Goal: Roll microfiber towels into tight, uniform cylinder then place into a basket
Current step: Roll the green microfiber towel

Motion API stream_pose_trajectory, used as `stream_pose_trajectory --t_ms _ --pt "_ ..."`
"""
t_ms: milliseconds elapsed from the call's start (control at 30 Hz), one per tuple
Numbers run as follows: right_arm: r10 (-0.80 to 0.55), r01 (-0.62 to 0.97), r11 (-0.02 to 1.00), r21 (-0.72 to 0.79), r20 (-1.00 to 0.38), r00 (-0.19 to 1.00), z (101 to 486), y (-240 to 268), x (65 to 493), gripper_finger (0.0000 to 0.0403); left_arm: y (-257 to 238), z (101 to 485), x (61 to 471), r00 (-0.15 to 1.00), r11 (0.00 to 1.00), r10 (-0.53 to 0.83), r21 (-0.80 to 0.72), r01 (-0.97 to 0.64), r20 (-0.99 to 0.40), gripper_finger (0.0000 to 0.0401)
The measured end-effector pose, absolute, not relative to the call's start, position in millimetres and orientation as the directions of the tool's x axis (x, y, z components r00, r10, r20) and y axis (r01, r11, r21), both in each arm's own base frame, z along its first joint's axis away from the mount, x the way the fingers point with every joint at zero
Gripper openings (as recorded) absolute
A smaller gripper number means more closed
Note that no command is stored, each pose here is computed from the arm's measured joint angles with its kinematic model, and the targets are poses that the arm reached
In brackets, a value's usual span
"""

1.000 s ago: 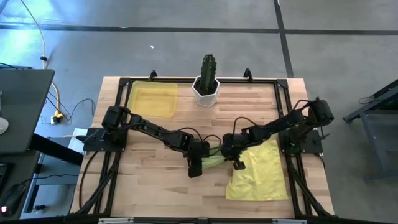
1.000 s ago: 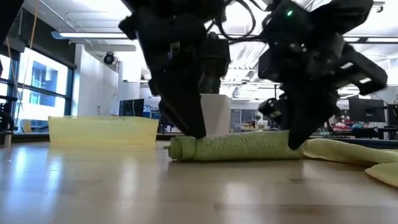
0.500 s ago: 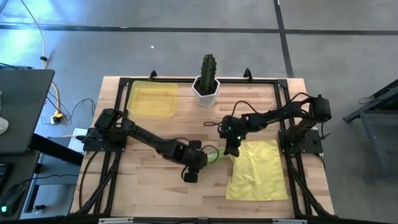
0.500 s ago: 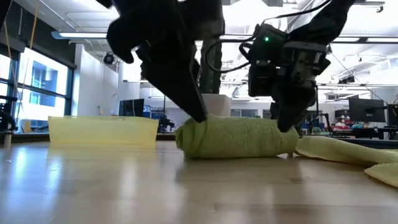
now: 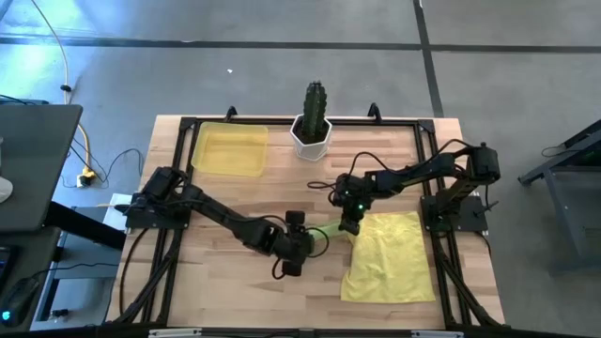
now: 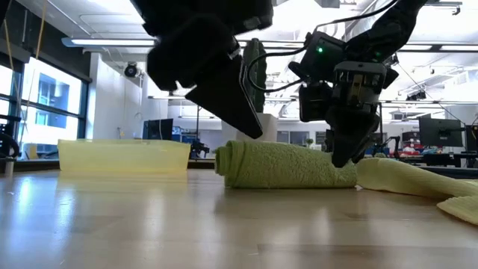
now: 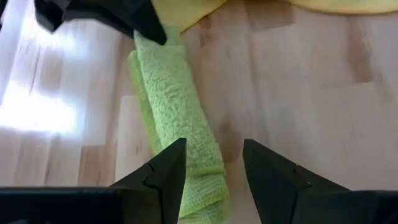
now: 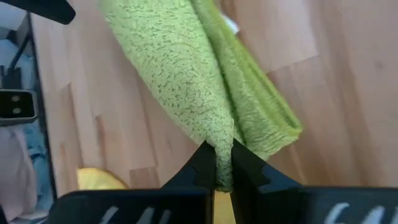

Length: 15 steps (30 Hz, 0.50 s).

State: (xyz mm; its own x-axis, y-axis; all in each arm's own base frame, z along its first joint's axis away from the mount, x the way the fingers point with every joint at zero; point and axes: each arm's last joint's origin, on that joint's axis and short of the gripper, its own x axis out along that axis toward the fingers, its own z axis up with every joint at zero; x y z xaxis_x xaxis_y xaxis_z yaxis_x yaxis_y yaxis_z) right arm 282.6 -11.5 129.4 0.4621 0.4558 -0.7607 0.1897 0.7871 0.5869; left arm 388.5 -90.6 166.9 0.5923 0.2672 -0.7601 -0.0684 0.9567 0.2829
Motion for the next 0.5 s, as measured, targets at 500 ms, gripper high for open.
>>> stream_pose_trajectory --t_ms 500 --pt "0.433 0.154 0.823 0.547 -0.778 0.454 115 -13 288 0.0010 -65 130 396 0.472 0.980 0.196 0.154 -0.126 -0.860 0.0149"
